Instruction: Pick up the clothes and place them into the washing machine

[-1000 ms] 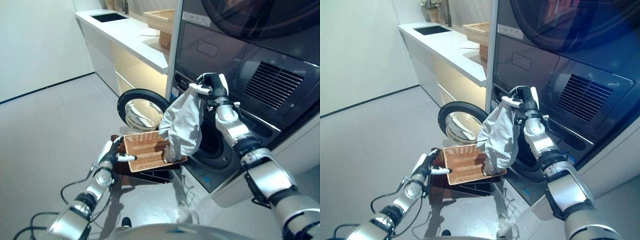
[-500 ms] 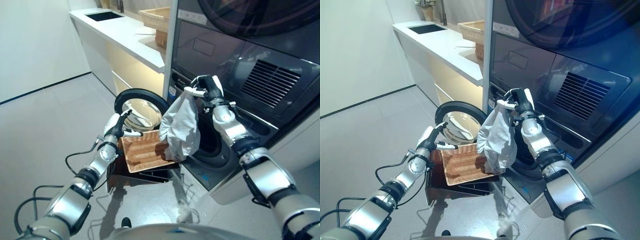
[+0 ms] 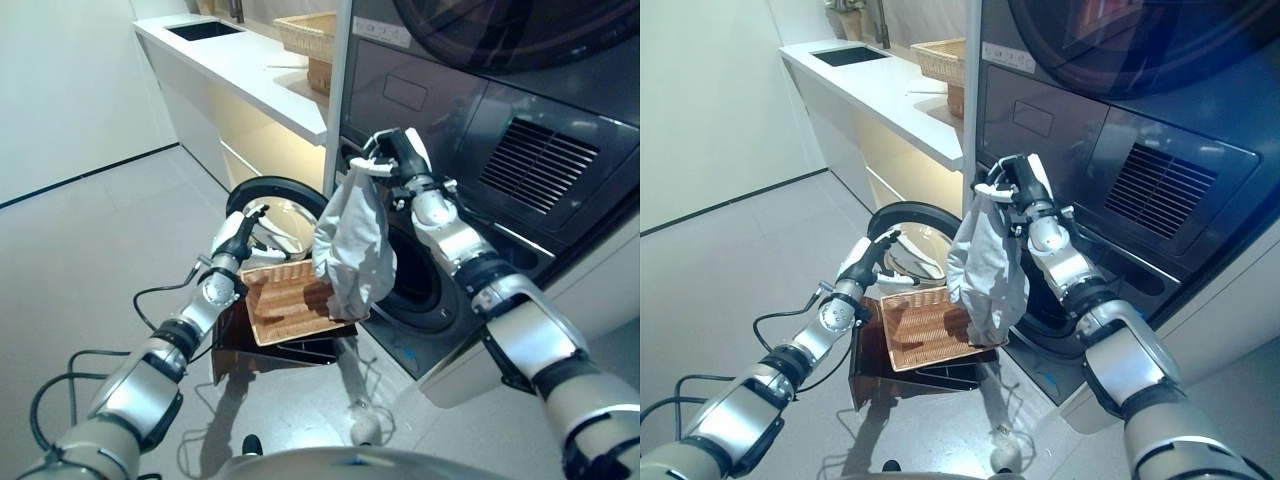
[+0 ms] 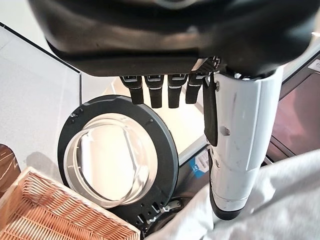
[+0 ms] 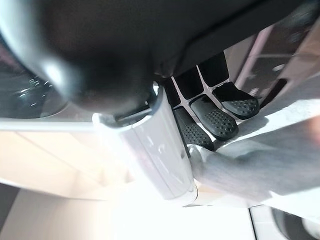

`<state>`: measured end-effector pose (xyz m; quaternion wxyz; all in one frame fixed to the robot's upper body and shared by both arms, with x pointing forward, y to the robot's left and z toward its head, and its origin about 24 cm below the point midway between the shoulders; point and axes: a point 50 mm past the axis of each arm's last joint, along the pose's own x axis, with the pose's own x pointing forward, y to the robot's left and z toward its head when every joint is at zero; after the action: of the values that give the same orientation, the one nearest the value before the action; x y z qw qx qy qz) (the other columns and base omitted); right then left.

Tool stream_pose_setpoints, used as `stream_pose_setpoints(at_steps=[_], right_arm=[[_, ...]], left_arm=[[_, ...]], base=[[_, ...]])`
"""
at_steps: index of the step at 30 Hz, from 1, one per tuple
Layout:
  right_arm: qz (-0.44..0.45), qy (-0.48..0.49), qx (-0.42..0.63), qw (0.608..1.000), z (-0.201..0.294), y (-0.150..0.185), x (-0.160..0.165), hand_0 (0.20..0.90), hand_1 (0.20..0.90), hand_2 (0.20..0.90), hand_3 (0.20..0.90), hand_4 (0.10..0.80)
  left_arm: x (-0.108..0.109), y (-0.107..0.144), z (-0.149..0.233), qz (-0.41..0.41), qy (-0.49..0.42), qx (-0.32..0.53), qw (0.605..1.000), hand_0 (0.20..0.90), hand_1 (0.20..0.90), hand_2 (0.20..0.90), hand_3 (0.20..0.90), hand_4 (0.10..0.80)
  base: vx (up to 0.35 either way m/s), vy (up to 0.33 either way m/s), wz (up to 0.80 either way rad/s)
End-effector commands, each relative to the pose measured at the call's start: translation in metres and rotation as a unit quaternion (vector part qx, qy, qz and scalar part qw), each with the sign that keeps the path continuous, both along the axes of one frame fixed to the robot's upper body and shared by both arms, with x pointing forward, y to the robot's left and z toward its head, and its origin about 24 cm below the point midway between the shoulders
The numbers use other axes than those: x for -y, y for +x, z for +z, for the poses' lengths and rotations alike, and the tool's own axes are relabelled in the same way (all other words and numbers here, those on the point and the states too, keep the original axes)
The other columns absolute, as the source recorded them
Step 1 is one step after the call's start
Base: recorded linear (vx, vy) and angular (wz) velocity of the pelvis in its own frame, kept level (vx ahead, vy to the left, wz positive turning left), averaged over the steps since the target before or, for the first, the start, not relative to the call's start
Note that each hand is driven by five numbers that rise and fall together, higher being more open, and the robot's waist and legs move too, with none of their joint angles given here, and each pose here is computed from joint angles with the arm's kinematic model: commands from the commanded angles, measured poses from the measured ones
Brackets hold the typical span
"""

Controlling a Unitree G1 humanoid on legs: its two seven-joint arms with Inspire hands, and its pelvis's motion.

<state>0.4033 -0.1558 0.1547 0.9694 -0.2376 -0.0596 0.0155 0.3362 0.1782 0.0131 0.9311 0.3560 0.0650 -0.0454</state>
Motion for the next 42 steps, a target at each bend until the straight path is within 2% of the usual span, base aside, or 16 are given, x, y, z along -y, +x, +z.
stream_pose_setpoints(at_steps=[1, 11, 24, 35, 42], right_arm=[[0.027, 0.017, 0.184, 0.982, 0.128, 0.012, -0.026, 0.2, 0.2, 0.2, 0.2, 0.3], [-0.003, -0.023, 0.218, 0.976, 0.167, 0.011, -0.014, 0.2, 0.2, 0.2, 0.2, 0.3], [-0.007, -0.032, 0.258, 0.966, 0.21, 0.003, -0.016, 0.2, 0.2, 0.2, 0.2, 0.3], [0.036, -0.035, 0.278, 0.959, 0.226, -0.003, -0.045, 0.2, 0.2, 0.2, 0.2, 0.3], [0.084, -0.024, 0.284, 0.955, 0.224, -0.008, -0.071, 0.2, 0.2, 0.2, 0.2, 0.3]], left_arm=[[0.013, 0.028, 0.038, -0.022, 0.009, 0.063, 0.998, 0.9, 0.9, 0.9, 0.9, 0.8], [0.027, 0.021, 0.02, -0.03, -0.02, 0.027, 0.999, 0.9, 0.9, 0.9, 0.9, 0.8], [0.026, 0.022, 0.017, -0.016, -0.032, 0.014, 0.999, 0.9, 0.9, 0.9, 0.9, 0.8], [0.028, 0.027, 0.013, 0.002, -0.04, -0.019, 0.999, 0.9, 0.9, 0.9, 0.9, 0.8], [0.042, 0.032, 0.022, -0.021, -0.059, -0.012, 0.998, 0.9, 0.9, 0.9, 0.9, 0.8]], base=[[0.0, 0.0, 0.0], [0.0, 0.0, 0.0], [0.008, 0.001, 0.0], [0.0, 0.0, -0.01], [-0.005, -0.003, -0.06]])
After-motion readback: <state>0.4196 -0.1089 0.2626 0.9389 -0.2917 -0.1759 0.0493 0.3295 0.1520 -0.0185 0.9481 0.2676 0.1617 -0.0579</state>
